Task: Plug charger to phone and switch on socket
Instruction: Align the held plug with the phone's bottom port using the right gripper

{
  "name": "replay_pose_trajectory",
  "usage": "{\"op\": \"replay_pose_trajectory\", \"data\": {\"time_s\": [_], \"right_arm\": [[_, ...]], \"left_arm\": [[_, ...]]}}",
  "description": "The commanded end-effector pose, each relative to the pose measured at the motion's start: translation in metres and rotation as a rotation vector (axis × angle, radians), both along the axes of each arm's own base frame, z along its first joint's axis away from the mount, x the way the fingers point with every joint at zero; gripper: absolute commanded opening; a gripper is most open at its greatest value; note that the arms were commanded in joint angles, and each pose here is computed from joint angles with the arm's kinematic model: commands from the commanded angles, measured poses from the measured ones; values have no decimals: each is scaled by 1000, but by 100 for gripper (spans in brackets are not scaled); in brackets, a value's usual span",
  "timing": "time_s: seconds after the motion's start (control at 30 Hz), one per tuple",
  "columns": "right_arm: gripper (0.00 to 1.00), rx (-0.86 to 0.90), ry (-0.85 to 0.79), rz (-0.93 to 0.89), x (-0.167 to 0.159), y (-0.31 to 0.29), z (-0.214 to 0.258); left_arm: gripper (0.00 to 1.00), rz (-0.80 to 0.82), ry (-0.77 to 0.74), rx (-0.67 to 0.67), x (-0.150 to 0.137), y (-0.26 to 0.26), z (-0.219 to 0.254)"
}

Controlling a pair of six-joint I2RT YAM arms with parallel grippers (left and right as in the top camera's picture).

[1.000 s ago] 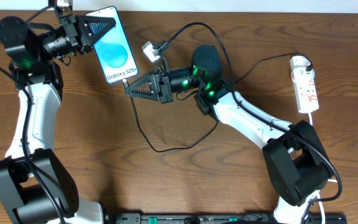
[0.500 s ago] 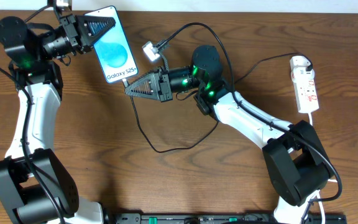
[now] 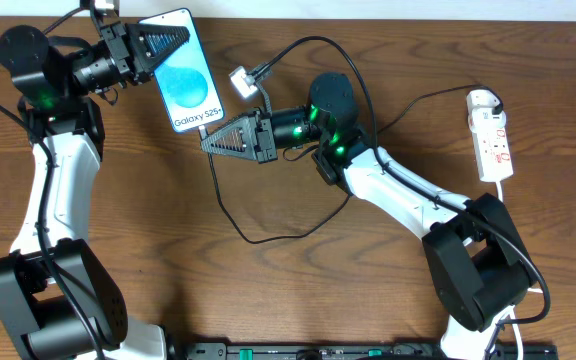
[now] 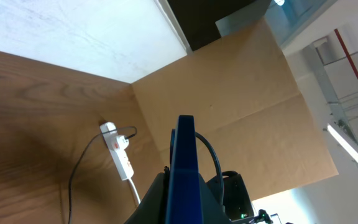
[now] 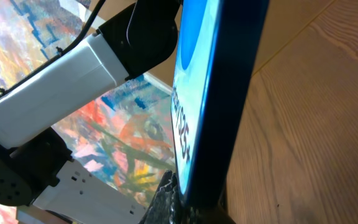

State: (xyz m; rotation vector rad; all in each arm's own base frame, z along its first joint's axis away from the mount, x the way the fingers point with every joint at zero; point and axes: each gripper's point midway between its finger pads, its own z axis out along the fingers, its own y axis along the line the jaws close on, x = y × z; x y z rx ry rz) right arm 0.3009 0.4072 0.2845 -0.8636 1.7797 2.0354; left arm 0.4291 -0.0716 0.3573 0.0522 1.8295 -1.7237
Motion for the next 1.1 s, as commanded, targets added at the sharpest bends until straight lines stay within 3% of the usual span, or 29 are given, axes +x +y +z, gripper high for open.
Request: {"op": "replay_pose_trajectory", "data": {"time_s": [0.0, 1.07], "right_arm": [[1, 17, -1, -102, 22, 1, 3], [1, 21, -25, -112, 26, -1, 3]], "left_arm": [[7, -73, -49, 26, -14, -12, 13], [7, -145, -45, 44, -26, -16, 9]]}}
